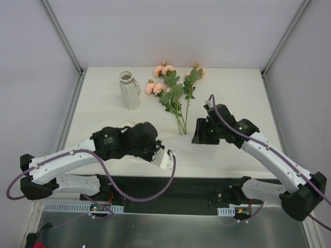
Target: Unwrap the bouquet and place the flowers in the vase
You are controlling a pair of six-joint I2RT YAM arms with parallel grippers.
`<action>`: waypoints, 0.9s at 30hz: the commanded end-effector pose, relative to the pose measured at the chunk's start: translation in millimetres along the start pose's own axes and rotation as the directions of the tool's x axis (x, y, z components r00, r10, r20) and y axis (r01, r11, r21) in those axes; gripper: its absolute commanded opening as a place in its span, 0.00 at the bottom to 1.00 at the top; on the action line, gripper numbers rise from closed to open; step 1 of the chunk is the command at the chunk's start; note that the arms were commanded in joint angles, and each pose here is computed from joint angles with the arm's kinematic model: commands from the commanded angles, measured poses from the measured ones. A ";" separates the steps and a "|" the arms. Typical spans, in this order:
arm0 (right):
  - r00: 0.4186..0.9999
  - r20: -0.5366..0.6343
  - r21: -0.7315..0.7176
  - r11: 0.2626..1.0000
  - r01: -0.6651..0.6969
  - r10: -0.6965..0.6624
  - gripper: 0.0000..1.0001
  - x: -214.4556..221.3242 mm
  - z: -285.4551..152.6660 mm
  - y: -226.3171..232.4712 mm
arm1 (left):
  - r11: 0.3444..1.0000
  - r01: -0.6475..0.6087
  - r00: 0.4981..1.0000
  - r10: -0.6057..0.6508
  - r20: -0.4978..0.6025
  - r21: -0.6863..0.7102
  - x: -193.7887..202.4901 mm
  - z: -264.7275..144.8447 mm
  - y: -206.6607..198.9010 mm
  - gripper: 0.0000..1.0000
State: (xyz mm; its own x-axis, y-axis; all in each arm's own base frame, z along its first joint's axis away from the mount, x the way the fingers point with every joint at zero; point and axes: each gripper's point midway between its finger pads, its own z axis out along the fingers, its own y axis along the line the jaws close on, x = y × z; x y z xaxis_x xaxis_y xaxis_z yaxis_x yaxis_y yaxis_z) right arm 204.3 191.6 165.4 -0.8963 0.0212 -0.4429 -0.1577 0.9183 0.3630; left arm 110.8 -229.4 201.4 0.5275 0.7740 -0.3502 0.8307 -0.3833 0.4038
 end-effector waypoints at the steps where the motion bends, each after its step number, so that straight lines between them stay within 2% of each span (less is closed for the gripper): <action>1: 0.999 -0.026 -0.055 0.998 -0.037 0.036 0.53 38.3 -23.0 18.2 | 0.917 0.208 0.977 -0.175 0.126 -0.341 -3.9 -56.4 94.8 0.11; 2: 0.999 -0.036 -0.058 0.998 -0.035 0.033 0.53 45.0 -24.0 20.4 | 0.867 0.296 0.955 -0.258 0.146 -0.402 9.9 -66.9 115.3 0.11; 3: 0.999 -0.046 -0.070 0.997 -0.033 0.030 0.53 54.5 -26.8 27.2 | 0.826 0.347 0.938 -0.291 0.191 -0.444 8.6 -78.8 136.6 0.10; 4: 0.998 -0.061 -0.064 0.998 -0.026 0.022 0.53 61.4 -27.4 27.8 | 0.804 0.392 0.920 -0.329 0.214 -0.448 11.8 -82.0 145.4 0.10; 5: 0.997 -0.073 -0.056 0.998 -0.021 0.016 0.52 67.0 -27.8 28.6 | 0.750 0.465 0.885 -0.397 0.242 -0.470 21.9 -91.7 158.1 0.10; 8: 0.994 -0.106 -0.050 0.999 0.012 -0.017 0.52 80.2 -32.7 34.1 | 0.726 0.529 0.848 -0.472 0.241 -0.440 34.5 -78.4 162.9 0.11; 9: 0.994 -0.108 -0.049 0.999 0.019 -0.024 0.52 79.8 -33.8 34.7 | 0.722 0.542 0.839 -0.498 0.221 -0.430 42.6 -67.8 163.2 0.12; 10: 0.996 -0.078 -0.002 0.999 0.047 -0.047 0.52 72.7 -34.7 26.9 | 0.716 0.549 0.833 -0.513 0.208 -0.431 47.0 -57.6 166.2 0.19; 13: 0.997 -0.013 0.010 0.997 0.072 -0.072 0.52 46.8 -49.9 33.0 | 0.661 0.626 0.739 -0.672 0.045 -0.414 86.6 3.0 172.2 0.27; 14: 0.997 0.020 0.004 0.997 0.074 -0.074 0.52 36.2 -57.2 38.4 | 0.628 0.696 0.695 -0.710 0.110 -0.347 74.2 7.1 186.4 0.30; 15: 0.995 0.058 0.022 0.997 0.074 -0.075 0.51 28.6 -61.0 35.5 | 0.611 0.746 0.647 -0.760 0.069 -0.266 83.9 39.2 189.0 0.36; 16: 0.994 0.091 0.032 0.998 0.063 -0.065 0.52 23.3 -65.8 33.2 | 0.590 0.782 0.611 -0.789 0.065 -0.200 80.7 49.1 188.9 0.46; 17: 0.988 0.145 0.024 0.998 0.049 -0.052 0.52 16.4 -76.7 30.3 | 0.607 0.790 0.613 -0.779 0.134 -0.087 55.8 50.1 201.3 0.50; 18: 0.979 0.200 0.042 0.999 0.034 -0.042 0.52 8.7 -83.1 23.5 | 0.600 0.800 0.598 -0.797 0.091 -0.001 56.6 73.8 196.0 0.55; 21: 0.943 0.333 0.021 1.000 -0.014 0.006 0.52 -5.8 -106.3 9.1 | 0.618 0.756 0.611 -0.784 0.106 0.214 31.3 93.4 185.4 0.73; 23: 0.923 0.385 0.009 0.999 -0.032 0.026 0.53 -13.8 -115.7 2.1 | 0.605 0.752 0.609 -0.790 0.076 0.261 36.1 110.9 179.2 0.83; 25: 0.909 0.415 -0.001 0.999 -0.041 0.037 0.53 -18.8 -122.2 -1.5 | 0.582 0.745 0.592 -0.802 0.079 0.326 34.8 117.4 176.6 0.88; 27: 0.910 0.412 0.005 0.999 -0.043 0.037 0.52 -22.7 -121.3 -3.7 | 0.535 0.753 0.553 -0.830 0.071 0.383 38.5 126.0 177.1 0.93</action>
State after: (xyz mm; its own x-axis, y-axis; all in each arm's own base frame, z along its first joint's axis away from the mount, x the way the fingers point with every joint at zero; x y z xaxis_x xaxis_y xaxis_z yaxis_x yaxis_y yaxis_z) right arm 162.2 150.3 269.4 -0.6868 0.2113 -0.6955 -0.1416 0.8996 0.4131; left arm 315.5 -312.0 123.1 -0.3668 0.7790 -0.5086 0.9302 0.2987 -0.2133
